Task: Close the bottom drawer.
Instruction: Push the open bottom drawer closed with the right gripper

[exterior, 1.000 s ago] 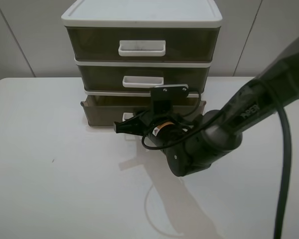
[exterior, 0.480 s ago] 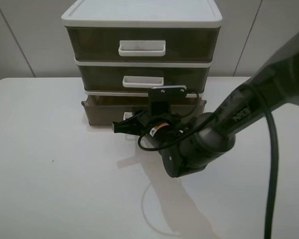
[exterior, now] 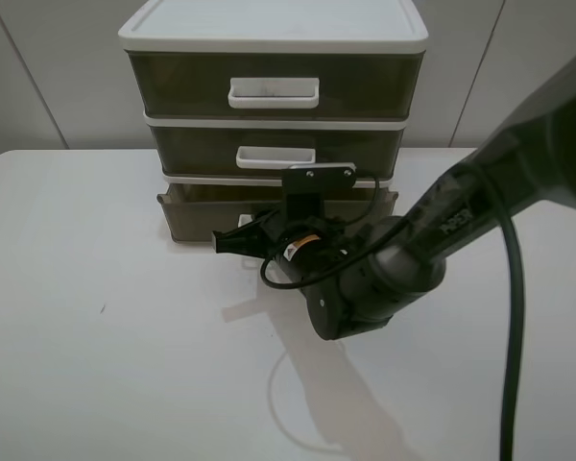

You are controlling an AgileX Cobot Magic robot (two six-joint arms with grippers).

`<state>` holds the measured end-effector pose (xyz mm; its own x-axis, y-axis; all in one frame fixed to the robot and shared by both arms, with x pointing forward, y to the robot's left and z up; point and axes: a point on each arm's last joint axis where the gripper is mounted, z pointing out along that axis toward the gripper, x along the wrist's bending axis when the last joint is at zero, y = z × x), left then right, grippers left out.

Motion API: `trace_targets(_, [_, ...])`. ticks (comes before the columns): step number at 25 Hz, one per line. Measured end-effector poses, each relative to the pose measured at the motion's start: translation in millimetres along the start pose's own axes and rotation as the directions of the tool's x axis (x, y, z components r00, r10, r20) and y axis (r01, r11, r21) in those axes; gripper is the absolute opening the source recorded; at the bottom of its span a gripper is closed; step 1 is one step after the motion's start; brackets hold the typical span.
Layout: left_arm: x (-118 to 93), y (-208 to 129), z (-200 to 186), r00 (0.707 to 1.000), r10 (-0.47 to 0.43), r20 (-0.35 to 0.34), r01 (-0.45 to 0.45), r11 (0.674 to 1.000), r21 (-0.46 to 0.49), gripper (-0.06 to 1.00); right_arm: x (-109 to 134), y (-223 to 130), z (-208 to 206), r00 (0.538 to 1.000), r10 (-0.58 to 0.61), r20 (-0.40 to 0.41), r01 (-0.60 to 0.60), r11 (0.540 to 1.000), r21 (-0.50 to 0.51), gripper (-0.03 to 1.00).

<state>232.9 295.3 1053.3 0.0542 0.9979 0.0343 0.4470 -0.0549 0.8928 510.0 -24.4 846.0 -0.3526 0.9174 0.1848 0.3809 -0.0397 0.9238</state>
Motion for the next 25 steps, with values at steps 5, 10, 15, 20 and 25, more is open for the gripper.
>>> trace_targets(5, [0.0, 0.0, 0.0, 1.000, 0.000, 0.000, 0.000, 1.000, 0.000, 0.72, 1.0, 1.0, 1.3, 1.000, 0.007, 0.003, -0.007, 1.000, -0.001, 0.02])
trace_targets(10, [0.0, 0.0, 0.0, 1.000, 0.000, 0.000, 0.000, 1.000, 0.000, 0.72, 3.7, 0.5, 8.9, 1.000, 0.000, 0.013, 0.000, 1.000, -0.012, 0.02])
trace_targets(15, [0.0, 0.0, 0.0, 1.000, 0.000, 0.000, 0.000, 1.000, 0.000, 0.72, 6.8, 3.1, 14.8, 1.000, -0.008, 0.012, 0.009, 0.999, -0.035, 0.02])
trace_targets(20, [0.0, 0.0, 0.0, 1.000, 0.000, 0.000, 0.000, 1.000, 0.000, 0.72, 7.3, 1.6, 17.0, 1.000, -0.009, 0.012, 0.010, 0.999, -0.033, 0.02])
trace_targets(25, [0.0, 0.0, 0.0, 1.000, 0.000, 0.000, 0.000, 1.000, 0.000, 0.72, 6.8, 1.6, 17.2, 1.000, -0.011, 0.014, 0.012, 0.999, -0.032, 0.02])
